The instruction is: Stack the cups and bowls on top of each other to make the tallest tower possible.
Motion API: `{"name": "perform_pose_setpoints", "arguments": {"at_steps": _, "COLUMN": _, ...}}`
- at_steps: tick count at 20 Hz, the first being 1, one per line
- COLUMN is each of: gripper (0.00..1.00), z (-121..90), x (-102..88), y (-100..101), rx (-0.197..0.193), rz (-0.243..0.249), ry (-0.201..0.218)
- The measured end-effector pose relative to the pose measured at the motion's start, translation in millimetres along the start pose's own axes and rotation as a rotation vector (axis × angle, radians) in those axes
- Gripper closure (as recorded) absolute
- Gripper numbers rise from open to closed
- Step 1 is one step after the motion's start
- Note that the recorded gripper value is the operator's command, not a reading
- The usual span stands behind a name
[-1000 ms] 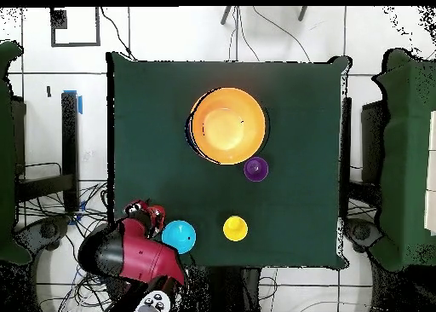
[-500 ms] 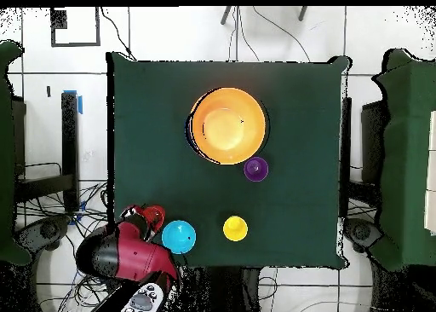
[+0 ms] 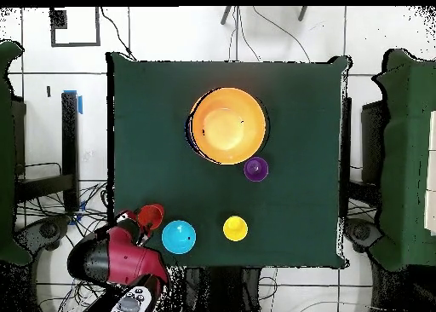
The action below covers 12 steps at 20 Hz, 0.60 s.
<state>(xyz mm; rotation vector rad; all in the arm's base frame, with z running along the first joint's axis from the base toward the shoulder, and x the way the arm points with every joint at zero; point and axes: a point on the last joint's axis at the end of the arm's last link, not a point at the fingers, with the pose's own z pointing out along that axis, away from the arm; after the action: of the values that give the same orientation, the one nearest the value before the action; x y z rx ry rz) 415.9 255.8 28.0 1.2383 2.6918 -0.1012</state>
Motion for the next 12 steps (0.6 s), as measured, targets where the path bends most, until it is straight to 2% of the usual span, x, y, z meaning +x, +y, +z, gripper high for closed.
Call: {"name": "perform_pose_setpoints", "arguments": {"at_steps": 12, "gripper": 0.0, "z": 0.9, "x": -3.9, "y": 0.3, "rx": 0.0, "rz": 0.009, "ry": 0.002}}
